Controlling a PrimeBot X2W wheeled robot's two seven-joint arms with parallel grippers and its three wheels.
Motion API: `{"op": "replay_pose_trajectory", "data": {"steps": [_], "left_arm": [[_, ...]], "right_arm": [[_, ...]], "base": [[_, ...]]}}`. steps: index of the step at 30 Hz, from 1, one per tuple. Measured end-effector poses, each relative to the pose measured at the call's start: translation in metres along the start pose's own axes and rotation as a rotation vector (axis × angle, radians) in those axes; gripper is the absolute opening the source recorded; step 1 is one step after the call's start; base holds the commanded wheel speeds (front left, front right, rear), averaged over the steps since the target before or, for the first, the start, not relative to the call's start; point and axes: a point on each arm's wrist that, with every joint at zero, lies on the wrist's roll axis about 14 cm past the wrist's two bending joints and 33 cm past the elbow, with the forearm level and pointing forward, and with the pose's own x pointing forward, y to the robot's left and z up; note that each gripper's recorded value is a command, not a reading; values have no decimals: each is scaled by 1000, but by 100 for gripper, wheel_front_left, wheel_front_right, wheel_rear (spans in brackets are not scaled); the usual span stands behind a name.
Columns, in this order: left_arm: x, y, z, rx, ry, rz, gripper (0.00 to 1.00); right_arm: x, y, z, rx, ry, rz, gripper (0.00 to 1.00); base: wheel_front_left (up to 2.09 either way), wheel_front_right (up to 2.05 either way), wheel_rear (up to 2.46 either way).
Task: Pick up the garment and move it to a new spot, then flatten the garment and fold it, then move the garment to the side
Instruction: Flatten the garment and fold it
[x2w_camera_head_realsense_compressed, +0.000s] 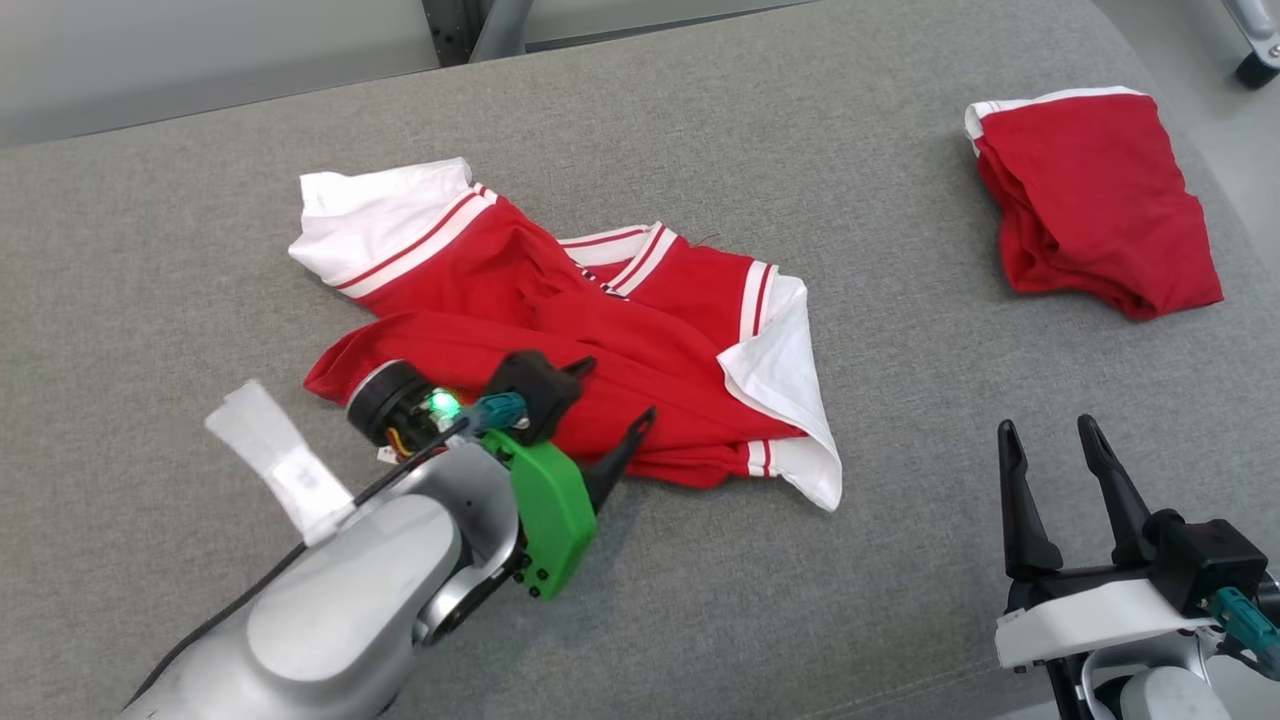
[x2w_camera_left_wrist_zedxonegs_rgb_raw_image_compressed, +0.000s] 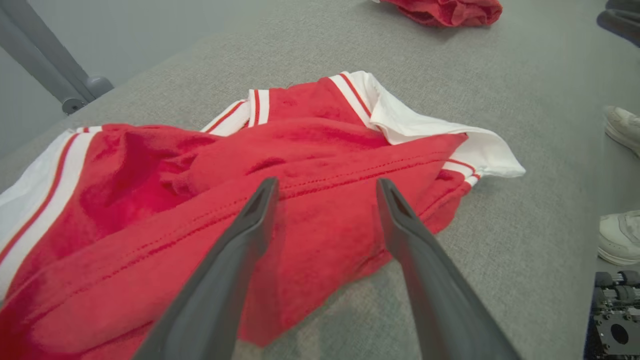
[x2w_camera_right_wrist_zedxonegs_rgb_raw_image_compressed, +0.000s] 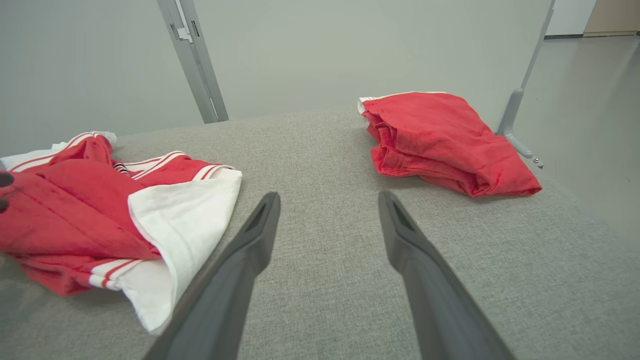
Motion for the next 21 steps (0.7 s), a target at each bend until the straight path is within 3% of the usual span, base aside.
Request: {"op": "replay_pose_trajectory", "data": {"steps": [4, 18, 19, 21], "left_arm": [[15, -22, 6, 72, 43, -98, 100], [30, -19, -24, 149, 271, -165, 100], [30, -18, -25, 152, 279, -165, 61], [29, -16, -26, 151, 290, -163, 0]], "right_arm": [[1, 2, -3, -1, 10, 5, 100], [-5, -7, -5, 2, 20, -26, 100], [-5, -7, -5, 3, 20, -27, 100], [-6, -8, -4, 4, 19, -28, 100]], "base": [[0, 0, 0], [0, 0, 0], [0, 0, 0], [0, 0, 0]]}}
